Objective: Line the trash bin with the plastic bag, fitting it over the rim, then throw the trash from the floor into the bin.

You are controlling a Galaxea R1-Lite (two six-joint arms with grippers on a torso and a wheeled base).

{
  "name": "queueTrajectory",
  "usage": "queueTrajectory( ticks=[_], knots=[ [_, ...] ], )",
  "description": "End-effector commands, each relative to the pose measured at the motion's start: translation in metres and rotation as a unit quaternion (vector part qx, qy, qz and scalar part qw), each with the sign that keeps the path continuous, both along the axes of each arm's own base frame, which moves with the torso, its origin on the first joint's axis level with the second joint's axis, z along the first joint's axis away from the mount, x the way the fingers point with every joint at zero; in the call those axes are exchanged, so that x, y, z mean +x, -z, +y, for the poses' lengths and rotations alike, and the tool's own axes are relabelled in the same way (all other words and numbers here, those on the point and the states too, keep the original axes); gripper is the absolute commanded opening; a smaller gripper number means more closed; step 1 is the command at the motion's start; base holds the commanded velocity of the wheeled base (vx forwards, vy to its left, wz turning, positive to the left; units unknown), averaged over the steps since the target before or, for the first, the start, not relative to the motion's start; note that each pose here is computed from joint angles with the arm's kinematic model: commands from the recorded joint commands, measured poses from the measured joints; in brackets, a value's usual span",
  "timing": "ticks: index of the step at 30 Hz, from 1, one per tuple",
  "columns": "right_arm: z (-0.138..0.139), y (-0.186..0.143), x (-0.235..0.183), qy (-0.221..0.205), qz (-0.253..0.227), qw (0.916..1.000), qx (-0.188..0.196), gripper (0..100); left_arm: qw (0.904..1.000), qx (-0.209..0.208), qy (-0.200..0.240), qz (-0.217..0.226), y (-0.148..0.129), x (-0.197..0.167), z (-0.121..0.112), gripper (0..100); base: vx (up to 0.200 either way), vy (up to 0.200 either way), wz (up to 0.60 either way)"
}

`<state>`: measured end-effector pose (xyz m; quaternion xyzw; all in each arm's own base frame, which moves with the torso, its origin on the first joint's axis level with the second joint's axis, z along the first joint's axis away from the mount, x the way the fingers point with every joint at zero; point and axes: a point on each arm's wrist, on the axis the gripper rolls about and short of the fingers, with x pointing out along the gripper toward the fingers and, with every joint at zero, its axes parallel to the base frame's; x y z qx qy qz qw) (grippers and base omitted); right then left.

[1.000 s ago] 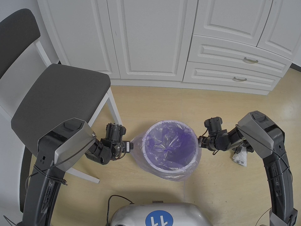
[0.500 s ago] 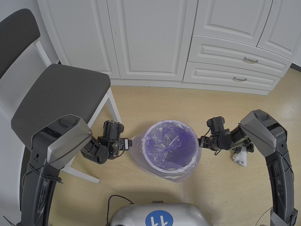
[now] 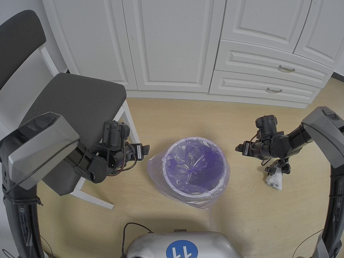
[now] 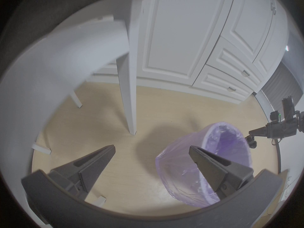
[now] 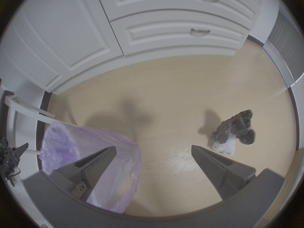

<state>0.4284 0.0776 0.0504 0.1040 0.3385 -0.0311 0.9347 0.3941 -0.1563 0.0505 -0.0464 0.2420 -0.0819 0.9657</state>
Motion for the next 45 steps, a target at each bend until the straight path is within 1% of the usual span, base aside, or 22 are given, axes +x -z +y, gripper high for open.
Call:
queueTrajectory(
  ticks=[1,2,6,8,14,17,18,20,22,27,29,31,32,33,35,36,37,38,39,40,41,45],
  knots=[
    [-0.009,-0.042,-0.017,0.003,-0.038,0.9993,0.003,100,0.9993,-0.014,0.002,-0.035,-0.038,-0.015,0.005,100,0.000,0.000,0.00],
    [-0.009,-0.046,-0.021,0.003,-0.041,0.9992,0.004,100,0.9990,-0.017,0.002,-0.042,-0.047,-0.019,0.007,100,0.000,0.000,0.00],
    [-0.010,-0.050,-0.025,0.002,-0.042,0.9991,0.003,100,0.9984,-0.021,0.003,-0.052,-0.058,-0.026,0.009,100,0.000,0.000,0.00],
    [-0.010,-0.055,-0.027,-0.006,-0.047,0.9989,-0.006,100,0.9981,-0.023,0.008,-0.057,-0.065,-0.034,0.008,100,0.000,0.000,0.00],
    [-0.011,-0.064,-0.040,-0.017,-0.052,0.9983,-0.019,100,0.9974,-0.026,0.024,-0.063,-0.075,-0.048,0.000,100,0.000,0.000,0.00],
    [-0.013,-0.063,-0.048,-0.030,-0.044,0.9977,-0.040,100,0.9968,-0.028,0.034,-0.066,-0.081,-0.058,-0.003,100,0.000,0.000,0.00],
    [-0.013,-0.063,-0.048,-0.031,-0.044,0.9977,-0.042,100,0.9969,-0.028,0.035,-0.065,-0.080,-0.058,-0.004,100,0.000,0.000,0.00],
    [-0.014,-0.059,-0.052,-0.039,-0.036,0.9968,-0.060,100,0.9961,-0.031,0.040,-0.072,-0.086,-0.063,-0.006,100,0.000,0.000,0.00],
    [-0.015,-0.059,-0.057,-0.045,-0.033,0.9961,-0.068,100,0.9958,-0.032,0.042,-0.074,-0.089,-0.065,-0.006,100,0.000,0.000,0.00],
    [-0.016,-0.043,-0.078,-0.091,0.006,0.9897,-0.110,100,0.9952,-0.032,0.055,-0.074,-0.093,-0.081,-0.009,100,0.000,0.000,0.00],
    [-0.015,-0.038,-0.081,-0.099,0.010,0.9883,-0.116,100,0.9948,-0.034,0.057,-0.077,-0.095,-0.085,-0.009,100,0.000,0.000,0.00],
    [-0.012,-0.033,-0.082,-0.114,0.008,0.9870,-0.112,100,0.9939,-0.038,0.058,-0.086,-0.099,-0.089,-0.007,100,0.000,0.000,0.00],
    [-0.011,-0.033,-0.082,-0.116,0.008,0.9869,-0.112,100,0.9938,-0.038,0.058,-0.086,-0.099,-0.090,-0.007,100,0.000,0.000,0.00],
    [-0.008,-0.029,-0.086,-0.131,0.010,0.9858,-0.105,100,0.9933,-0.041,0.058,-0.091,-0.100,-0.093,-0.005,100,0.000,0.000,0.00],
    [-0.006,-0.026,-0.089,-0.145,0.017,0.9838,-0.104,100,0.9932,-0.042,0.058,-0.092,-0.099,-0.095,-0.004,100,0.000,0.000,0.00],
    [-0.006,-0.019,-0.095,-0.176,0.028,0.9787,-0.102,100,0.9929,-0.043,0.058,-0.094,-0.098,-0.096,-0.004,100,0.000,0.000,0.00],
    [-0.006,-0.019,-0.095,-0.176,0.028,0.9787,-0.102,100,0.9929,-0.043,0.058,-0.094,-0.098,-0.096,-0.004,100,0.000,0.000,0.00],
    [-0.008,-0.003,-0.097,-0.232,0.045,0.9678,-0.086,100,0.9927,-0.044,0.058,-0.096,-0.098,-0.096,-0.003,100,0.000,0.000,0.00],
    [-0.009,0.008,-0.095,-0.258,0.049,0.9621,-0.073,100,0.9925,-0.044,0.058,-0.098,-0.098,-0.096,-0.003,100,0.000,0.000,0.00],
    [-0.009,0.008,-0.095,-0.258,0.049,0.9621,-0.073,100,0.9925,-0.044,0.058,-0.098,-0.098,-0.096,-0.003,100,0.000,0.000,0.00],
    [-0.011,0.026,-0.087,-0.273,0.049,0.9591,-0.058,100,0.9924,-0.044,0.058,-0.099,-0.098,-0.096,-0.003,100,0.000,0.000,0.00],
    [-0.007,0.058,-0.077,-0.276,0.041,0.9586,-0.057,100,0.9926,-0.045,0.057,-0.098,-0.097,-0.095,-0.003,100,0.000,0.000,0.00]
  ],
)
